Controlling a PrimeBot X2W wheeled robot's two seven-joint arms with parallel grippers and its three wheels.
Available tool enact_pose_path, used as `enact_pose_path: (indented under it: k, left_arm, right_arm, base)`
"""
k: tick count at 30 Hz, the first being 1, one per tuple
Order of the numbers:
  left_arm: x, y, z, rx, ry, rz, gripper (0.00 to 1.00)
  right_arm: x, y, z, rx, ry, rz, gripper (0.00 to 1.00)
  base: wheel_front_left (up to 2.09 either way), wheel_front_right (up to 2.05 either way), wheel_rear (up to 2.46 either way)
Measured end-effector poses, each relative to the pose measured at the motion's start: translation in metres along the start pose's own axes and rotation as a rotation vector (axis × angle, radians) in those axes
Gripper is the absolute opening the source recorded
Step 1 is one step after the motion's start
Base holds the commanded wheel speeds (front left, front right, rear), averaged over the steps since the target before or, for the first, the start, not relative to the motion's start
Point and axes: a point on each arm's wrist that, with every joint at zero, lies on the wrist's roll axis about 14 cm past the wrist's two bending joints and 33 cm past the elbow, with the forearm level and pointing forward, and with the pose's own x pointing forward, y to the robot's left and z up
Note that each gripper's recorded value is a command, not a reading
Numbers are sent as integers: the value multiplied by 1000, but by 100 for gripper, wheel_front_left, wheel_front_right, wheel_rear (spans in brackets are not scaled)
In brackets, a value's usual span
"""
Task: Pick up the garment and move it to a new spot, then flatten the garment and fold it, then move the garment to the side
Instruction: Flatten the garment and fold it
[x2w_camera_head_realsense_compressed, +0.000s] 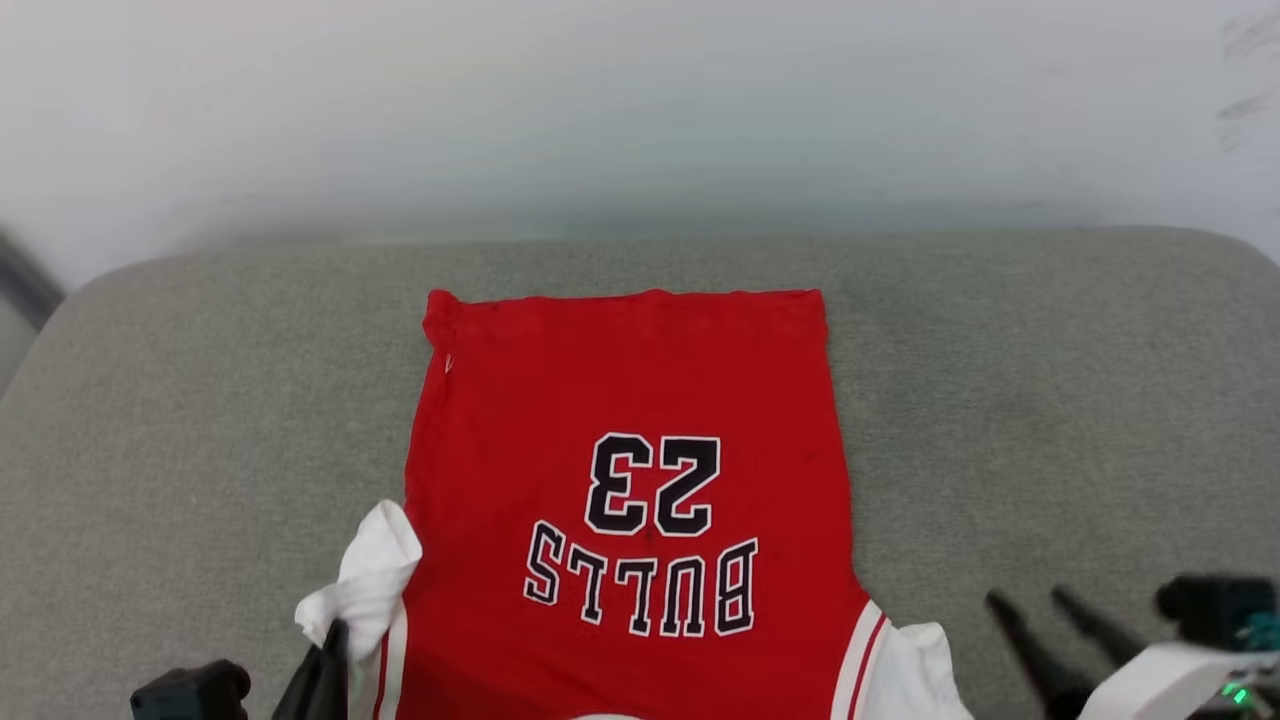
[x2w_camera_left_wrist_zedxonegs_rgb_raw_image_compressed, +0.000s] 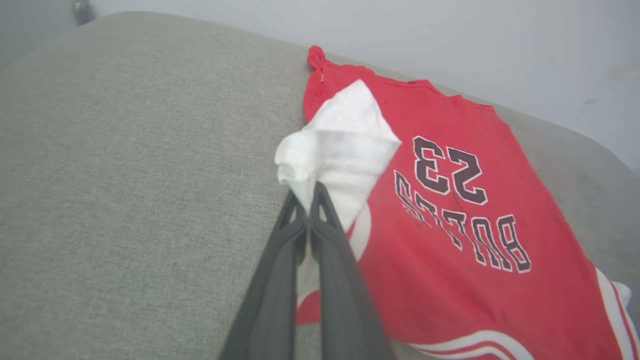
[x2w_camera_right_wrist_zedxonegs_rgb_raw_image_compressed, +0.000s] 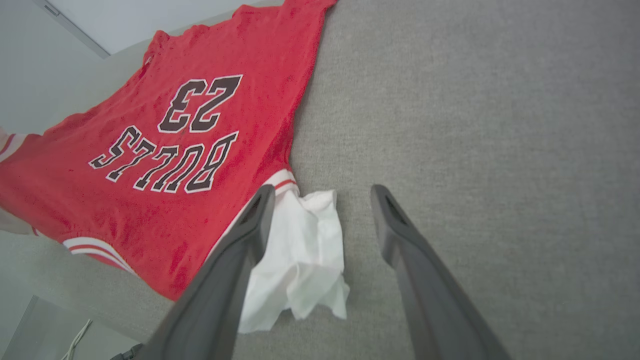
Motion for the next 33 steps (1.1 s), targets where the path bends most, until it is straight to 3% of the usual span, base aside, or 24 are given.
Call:
enact_pose_path:
  k: [7,13,17,25,33]
  left_arm:
    - [19,-13,18,1,-66,-24,0]
    - [41,-21,17,-22,-79,-41,0]
    - [60,-24,11,-40,-78,-49,0]
    - [84,-17,-4,-38,-55,-31,0]
    - [92,-12,-13,-34,-43,-20,0]
  right_arm:
    - [43,-46,82,-119,-196,-117,100]
    - [114,-61,108,-89,-144,-121,100]
    - [169,-52,123,-76,-74,-80,100]
    - [261,-23,107,-78,191,-20,100]
    - [308,0,73,-82,388,9,100]
  base:
    - [0,0,0]
    - [0,0,0]
    - [0,0,0]
    - [0,0,0]
    - [0,0,0]
